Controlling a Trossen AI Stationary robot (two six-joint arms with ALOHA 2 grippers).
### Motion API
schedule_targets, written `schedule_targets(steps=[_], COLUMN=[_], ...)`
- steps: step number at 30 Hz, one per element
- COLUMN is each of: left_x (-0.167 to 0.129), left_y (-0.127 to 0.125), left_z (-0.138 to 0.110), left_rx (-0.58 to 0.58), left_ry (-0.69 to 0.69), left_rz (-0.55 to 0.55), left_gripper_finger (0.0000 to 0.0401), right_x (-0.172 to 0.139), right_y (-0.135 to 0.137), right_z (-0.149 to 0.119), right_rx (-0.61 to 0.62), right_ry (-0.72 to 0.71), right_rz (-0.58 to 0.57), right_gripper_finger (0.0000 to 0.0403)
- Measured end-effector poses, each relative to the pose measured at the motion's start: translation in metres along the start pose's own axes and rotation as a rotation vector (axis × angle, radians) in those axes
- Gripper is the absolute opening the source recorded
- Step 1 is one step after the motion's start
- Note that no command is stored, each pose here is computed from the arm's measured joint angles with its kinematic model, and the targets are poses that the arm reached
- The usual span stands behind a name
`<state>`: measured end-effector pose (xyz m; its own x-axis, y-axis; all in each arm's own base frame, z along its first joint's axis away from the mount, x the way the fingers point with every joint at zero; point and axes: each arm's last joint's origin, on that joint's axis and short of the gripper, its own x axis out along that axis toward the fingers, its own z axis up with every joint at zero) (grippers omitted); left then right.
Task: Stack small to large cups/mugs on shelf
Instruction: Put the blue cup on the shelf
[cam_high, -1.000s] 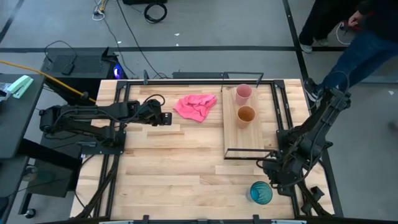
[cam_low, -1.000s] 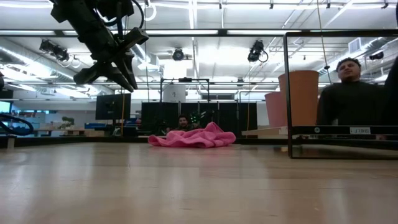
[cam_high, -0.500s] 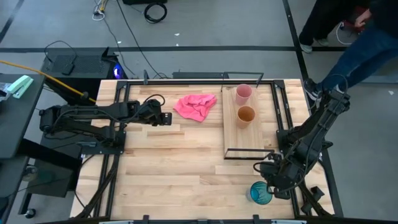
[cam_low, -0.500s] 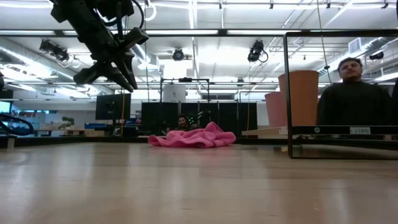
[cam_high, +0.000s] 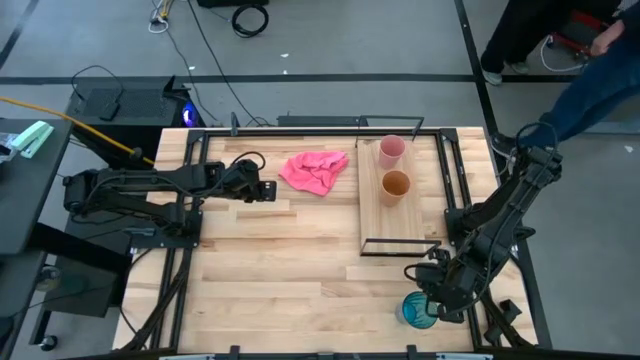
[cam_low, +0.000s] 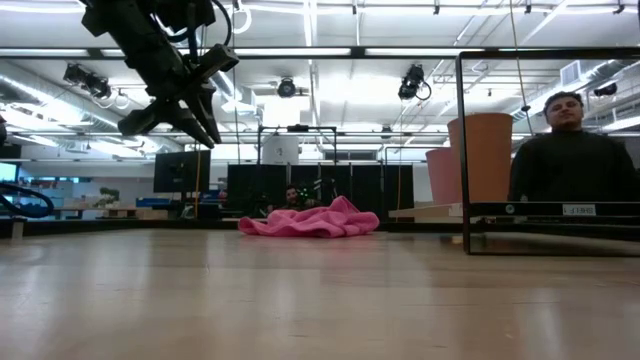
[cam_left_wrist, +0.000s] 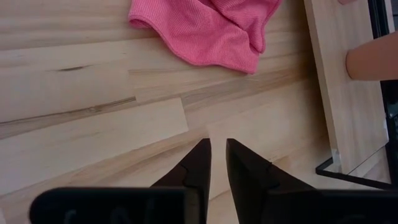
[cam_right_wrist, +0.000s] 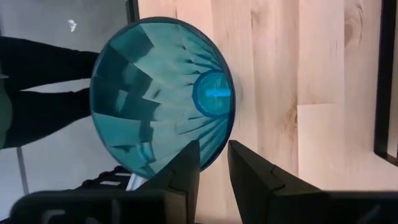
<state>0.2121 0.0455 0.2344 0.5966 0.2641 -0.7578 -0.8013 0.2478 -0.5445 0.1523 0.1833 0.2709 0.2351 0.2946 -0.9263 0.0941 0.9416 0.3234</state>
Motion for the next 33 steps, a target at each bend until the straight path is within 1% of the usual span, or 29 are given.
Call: schedule_targets(steps=[8, 14, 19, 28, 33], left_x=[0.0, 0.0, 0.0, 0.0, 0.0], left_y=[0.0, 0.0, 0.0, 0.0, 0.0], left_z=[0.0, 0.0, 0.0, 0.0, 0.0], left_rx=[0.0, 0.0, 0.001, 0.003, 0.003], left_ry=[0.0, 0.0, 0.002, 0.002, 0.002], left_rz=[0.0, 0.0, 0.004, 0.005, 0.005], left_gripper_finger=[0.0051, 0.0057, 0.0058, 0.0052, 0.0055], right_x=[0.002, 0.006, 0.012, 0.012, 0.012], right_y=[-0.005, -0.007, -0.006, -0.006, -0.006], right_z=[0.009, 0.015, 0.016, 0.016, 0.016], right_rx=[0.009, -0.004, -0.021, -0.02, -0.013], right_ry=[-0.023, -0.023, -0.011, -0.01, -0.01], right_rz=[-0.023, -0.041, -0.058, -0.059, -0.059], right_gripper_finger=[0.0091, 0.0091, 0.0091, 0.0091, 0.0077])
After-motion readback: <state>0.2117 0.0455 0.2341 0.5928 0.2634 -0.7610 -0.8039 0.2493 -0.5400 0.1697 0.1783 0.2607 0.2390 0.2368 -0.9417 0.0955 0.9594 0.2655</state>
